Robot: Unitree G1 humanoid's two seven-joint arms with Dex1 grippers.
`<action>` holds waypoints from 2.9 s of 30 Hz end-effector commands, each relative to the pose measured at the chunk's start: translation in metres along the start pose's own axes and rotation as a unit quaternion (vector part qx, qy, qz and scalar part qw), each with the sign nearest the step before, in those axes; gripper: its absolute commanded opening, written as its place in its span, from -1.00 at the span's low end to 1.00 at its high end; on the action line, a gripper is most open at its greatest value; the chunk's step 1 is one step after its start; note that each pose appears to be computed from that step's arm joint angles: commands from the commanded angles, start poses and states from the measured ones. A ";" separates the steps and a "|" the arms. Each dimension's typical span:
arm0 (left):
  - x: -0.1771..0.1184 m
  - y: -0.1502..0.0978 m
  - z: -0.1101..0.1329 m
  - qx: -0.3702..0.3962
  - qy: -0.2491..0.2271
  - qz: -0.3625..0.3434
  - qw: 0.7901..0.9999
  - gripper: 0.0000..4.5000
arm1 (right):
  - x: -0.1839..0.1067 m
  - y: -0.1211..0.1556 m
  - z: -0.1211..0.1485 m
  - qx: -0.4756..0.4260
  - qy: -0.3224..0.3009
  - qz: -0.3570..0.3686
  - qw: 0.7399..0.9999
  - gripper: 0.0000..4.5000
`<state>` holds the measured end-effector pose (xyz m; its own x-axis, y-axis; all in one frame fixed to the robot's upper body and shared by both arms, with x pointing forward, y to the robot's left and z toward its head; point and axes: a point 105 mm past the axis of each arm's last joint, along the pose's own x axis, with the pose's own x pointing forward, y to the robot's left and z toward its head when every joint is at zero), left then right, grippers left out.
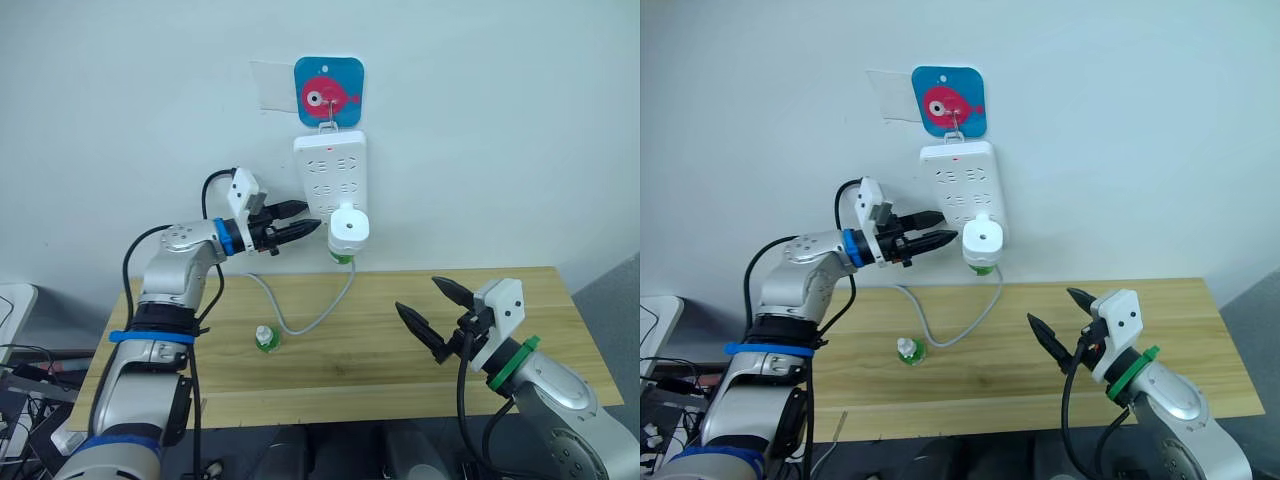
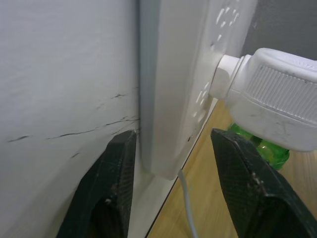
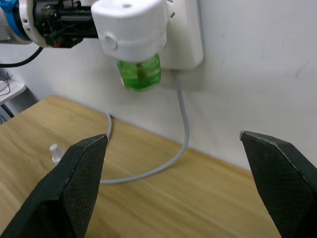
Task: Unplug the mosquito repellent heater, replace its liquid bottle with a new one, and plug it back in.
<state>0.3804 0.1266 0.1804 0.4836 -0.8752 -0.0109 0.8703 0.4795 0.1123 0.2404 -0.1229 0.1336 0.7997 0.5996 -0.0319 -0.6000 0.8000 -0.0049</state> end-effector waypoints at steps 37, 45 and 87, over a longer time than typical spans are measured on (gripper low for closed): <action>0.026 -0.035 0.016 -0.017 -0.022 -0.068 0.997 -0.41 | 0.023 0.014 0.048 0.019 -0.036 -0.004 0.999 1.00; 0.035 -0.030 0.014 -0.005 -0.024 -0.046 0.999 -0.41 | 0.042 0.020 0.067 0.017 -0.032 -0.044 0.998 1.00; 0.039 -0.026 0.012 0.006 -0.023 -0.029 0.999 -0.41 | 0.083 0.033 0.086 0.016 -0.071 -0.052 0.996 0.30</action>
<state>0.3731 0.0838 0.1868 0.4208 -0.9063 0.0393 0.9000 0.4225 0.1076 0.2972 -0.0476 0.2015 0.8738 0.4848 0.0375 -0.4861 0.8727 0.0455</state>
